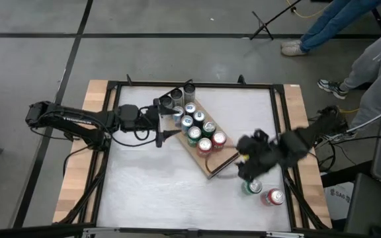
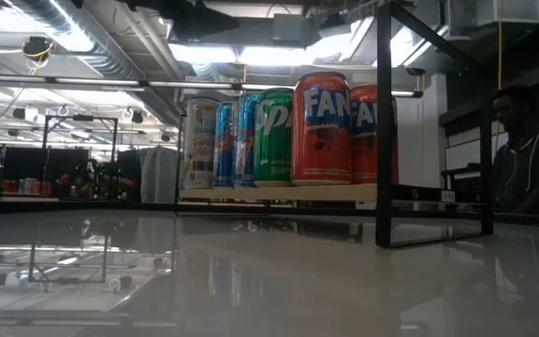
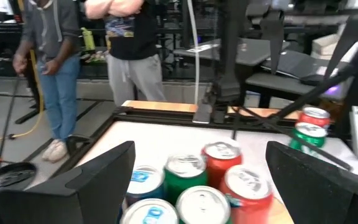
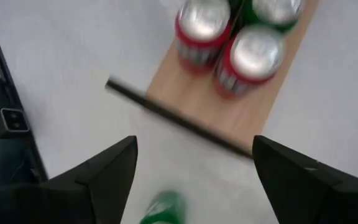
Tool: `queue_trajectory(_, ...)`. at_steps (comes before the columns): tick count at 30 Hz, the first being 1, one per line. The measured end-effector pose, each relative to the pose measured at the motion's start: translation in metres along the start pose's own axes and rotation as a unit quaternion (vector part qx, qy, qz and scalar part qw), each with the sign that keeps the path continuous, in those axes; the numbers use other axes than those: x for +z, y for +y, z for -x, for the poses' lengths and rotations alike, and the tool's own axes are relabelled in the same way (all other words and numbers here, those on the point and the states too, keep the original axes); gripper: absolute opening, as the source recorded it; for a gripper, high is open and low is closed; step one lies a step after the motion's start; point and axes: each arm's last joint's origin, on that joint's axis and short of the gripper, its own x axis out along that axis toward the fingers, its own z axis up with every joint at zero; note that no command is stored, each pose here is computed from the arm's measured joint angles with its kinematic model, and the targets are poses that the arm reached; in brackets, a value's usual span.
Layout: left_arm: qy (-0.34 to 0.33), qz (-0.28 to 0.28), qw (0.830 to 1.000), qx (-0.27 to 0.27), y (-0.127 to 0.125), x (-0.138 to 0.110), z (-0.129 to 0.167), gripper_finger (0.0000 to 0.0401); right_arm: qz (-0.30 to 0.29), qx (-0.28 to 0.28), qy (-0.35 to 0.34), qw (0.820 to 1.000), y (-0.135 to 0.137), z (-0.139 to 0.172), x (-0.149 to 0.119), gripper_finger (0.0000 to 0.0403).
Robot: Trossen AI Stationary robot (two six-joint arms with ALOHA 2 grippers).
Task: Place canned beverage on shelf
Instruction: Put the green soda can on the shelf
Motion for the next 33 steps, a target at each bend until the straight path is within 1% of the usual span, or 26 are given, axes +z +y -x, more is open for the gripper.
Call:
queue_trajectory(4,0.0,-0.002,1.0,-0.02,-0.01,0.0,0.002,0.0354,-0.038,-0.005,0.015,0.999,0.02,-0.007,-0.033,0.0308)
queue_trajectory(7,0.0,-0.004,0.999,-0.033,-0.017,0.0,0.003,0.0354,-0.07,-0.013,0.03,0.997,0.029,-0.014,-0.056,0.0308)
queue_trajectory(12,0.0,-0.005,0.999,-0.053,-0.026,-0.001,0.006,0.0354,-0.12,-0.047,0.053,0.99,0.035,-0.03,-0.09,0.0308)
queue_trajectory(16,0.0,-0.006,0.998,-0.064,-0.032,-0.001,0.008,0.0354,-0.144,-0.067,0.079,0.984,0.035,-0.039,-0.109,0.0308)
queue_trajectory(20,0.0,-0.006,0.997,-0.071,-0.035,-0.001,0.009,0.0354,-0.148,-0.084,0.08,0.982,0.033,-0.046,-0.115,0.0308)
queue_trajectory(24,0.001,0.002,0.997,-0.071,-0.035,-0.001,0.009,0.0354,-0.148,-0.088,0.078,0.982,0.032,-0.051,-0.117,0.0308)
queue_trajectory(31,0.001,0.007,0.997,-0.071,-0.035,-0.001,0.009,0.0354,-0.167,-0.04,0.075,0.982,0.041,-0.058,-0.118,0.0308)
queue_trajectory(33,0.001,0.007,0.997,-0.071,-0.035,-0.001,0.009,0.0354,-0.165,-0.035,0.074,0.983,0.042,-0.059,-0.118,0.0308)
